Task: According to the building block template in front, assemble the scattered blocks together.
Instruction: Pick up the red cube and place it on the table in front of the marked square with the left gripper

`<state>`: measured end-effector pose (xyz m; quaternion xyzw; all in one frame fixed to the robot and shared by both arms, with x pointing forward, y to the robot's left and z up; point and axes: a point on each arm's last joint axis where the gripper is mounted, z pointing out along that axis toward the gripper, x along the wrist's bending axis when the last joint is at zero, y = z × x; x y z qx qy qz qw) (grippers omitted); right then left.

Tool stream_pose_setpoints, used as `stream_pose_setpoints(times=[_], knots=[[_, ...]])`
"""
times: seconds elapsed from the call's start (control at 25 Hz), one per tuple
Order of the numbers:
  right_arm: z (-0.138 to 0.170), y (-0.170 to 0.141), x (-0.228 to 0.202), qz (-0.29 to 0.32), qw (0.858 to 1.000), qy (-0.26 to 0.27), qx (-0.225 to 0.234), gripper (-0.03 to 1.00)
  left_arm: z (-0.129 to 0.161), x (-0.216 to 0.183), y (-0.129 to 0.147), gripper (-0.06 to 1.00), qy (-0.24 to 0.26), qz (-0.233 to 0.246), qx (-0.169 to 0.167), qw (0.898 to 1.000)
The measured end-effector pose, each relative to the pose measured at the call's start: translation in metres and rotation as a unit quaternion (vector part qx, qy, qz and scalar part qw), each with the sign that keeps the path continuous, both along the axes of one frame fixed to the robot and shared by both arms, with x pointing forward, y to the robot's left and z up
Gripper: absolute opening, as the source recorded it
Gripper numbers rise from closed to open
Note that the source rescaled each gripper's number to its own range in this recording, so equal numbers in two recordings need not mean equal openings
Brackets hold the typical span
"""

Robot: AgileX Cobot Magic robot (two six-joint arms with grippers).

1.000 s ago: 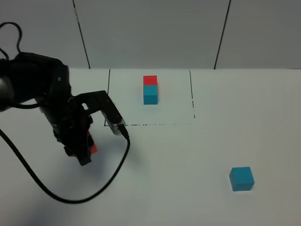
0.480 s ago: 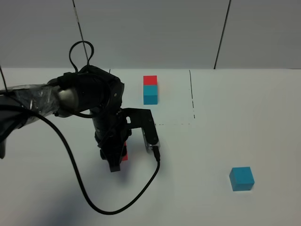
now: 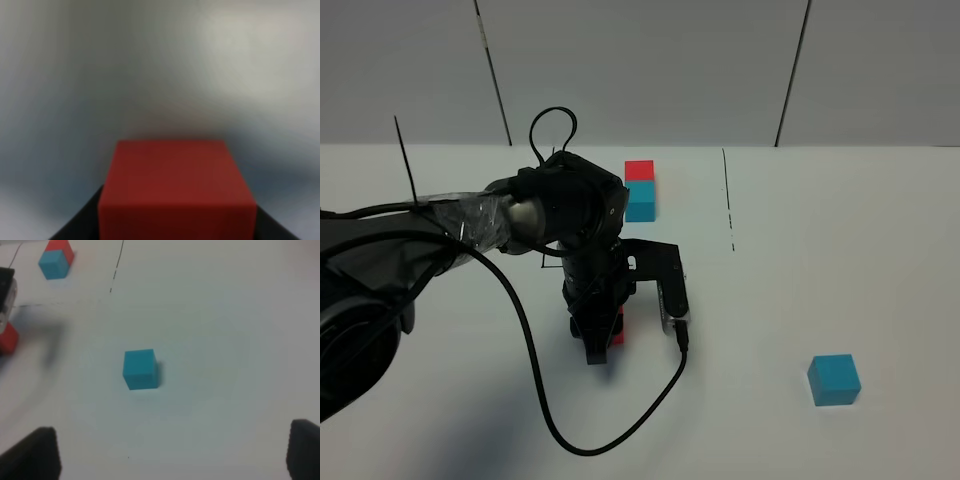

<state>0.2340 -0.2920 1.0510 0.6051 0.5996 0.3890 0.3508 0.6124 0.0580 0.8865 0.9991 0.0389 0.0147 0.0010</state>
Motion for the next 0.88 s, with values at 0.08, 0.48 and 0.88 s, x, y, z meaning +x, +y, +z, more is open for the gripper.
stream_pose_setpoints(times=[0.08, 0.48, 0.88], knots=[[0.0, 0.0, 0.0, 0.0, 1.0, 0.0, 0.0, 0.8, -0.0036, 0.0008, -0.0006, 0.0, 0.002, -0.002, 0.001, 1.0], [0.0, 0.0, -0.0001, 0.0, 1.0, 0.0, 0.0, 0.8, -0.0055, 0.001, -0.0023, 0.0, 0.01, -0.034, -0.002, 0.999], [0.0, 0.0, -0.0001, 0.0, 1.0, 0.0, 0.0, 0.8, -0.0059, 0.0003, -0.0024, 0.31, 0.015, -0.035, -0.002, 0.999]])
